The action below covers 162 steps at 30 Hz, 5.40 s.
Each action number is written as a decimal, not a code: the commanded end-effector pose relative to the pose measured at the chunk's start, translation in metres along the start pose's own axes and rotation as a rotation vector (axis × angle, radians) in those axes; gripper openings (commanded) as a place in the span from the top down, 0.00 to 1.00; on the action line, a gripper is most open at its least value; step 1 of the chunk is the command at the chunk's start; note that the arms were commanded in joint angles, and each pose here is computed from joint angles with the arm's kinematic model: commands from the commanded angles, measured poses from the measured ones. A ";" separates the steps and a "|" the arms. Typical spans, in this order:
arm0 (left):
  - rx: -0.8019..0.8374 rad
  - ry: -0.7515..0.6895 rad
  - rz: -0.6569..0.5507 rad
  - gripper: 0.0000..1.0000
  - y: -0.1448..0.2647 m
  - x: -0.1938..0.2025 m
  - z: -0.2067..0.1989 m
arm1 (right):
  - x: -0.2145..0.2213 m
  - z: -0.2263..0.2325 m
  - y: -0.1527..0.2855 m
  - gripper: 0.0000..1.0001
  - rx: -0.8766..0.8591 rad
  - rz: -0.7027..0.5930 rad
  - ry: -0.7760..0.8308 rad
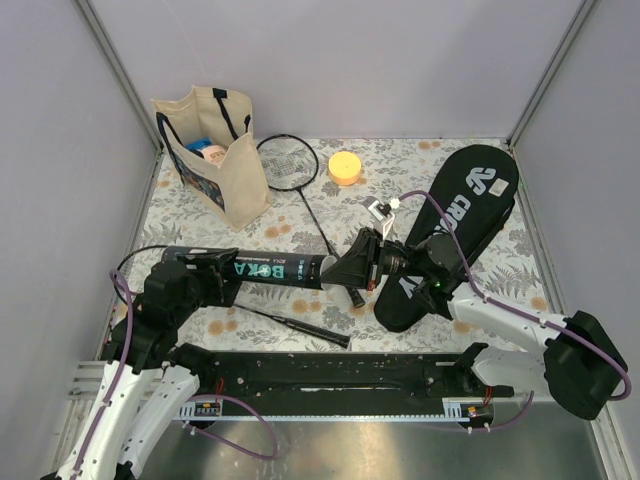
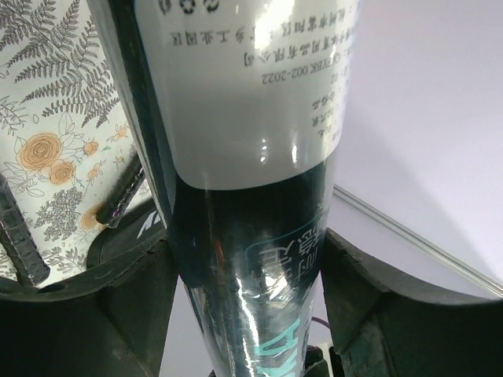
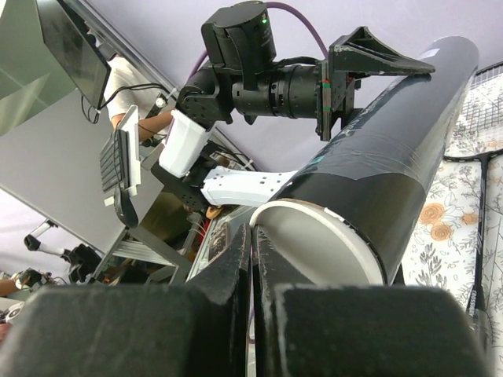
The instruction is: Pack up the badminton gear
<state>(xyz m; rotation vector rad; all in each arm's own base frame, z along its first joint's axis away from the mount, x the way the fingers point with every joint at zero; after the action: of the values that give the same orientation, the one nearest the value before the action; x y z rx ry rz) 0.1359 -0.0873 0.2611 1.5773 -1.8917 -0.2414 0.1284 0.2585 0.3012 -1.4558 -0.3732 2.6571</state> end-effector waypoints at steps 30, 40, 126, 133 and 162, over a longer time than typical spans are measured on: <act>0.143 0.050 0.261 0.77 0.031 0.031 -0.027 | -0.053 0.021 0.015 0.75 -0.045 0.007 0.037; 0.158 0.033 0.334 0.77 0.032 0.040 -0.032 | -0.061 0.017 0.004 0.78 -0.247 0.060 -0.039; 0.061 0.209 0.397 0.70 -0.005 0.045 -0.031 | -0.039 -0.016 -0.057 0.03 -0.110 -0.349 1.101; 0.042 0.213 0.393 0.62 -0.009 0.043 -0.026 | -0.048 -0.008 -0.063 0.14 -0.121 -0.381 1.058; 0.085 0.028 0.298 0.01 -0.004 0.031 -0.012 | -0.099 -0.062 -0.014 0.64 0.393 -0.626 0.856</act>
<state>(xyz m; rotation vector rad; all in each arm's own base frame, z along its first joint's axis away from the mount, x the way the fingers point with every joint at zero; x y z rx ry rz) 0.1427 -0.1162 0.2772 1.2502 -2.0198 0.0154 0.2360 0.3017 0.2934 -1.8864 0.0204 1.6127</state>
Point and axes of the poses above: each gripper's point midway between its finger pads, its own y axis back along the fingers, its own z axis along the line the jaws close on, x = y × z, the point moved 7 cm from there along y, back along the fingers, and after that the axes turned 10 degrees about y, right-handed, at the moved point
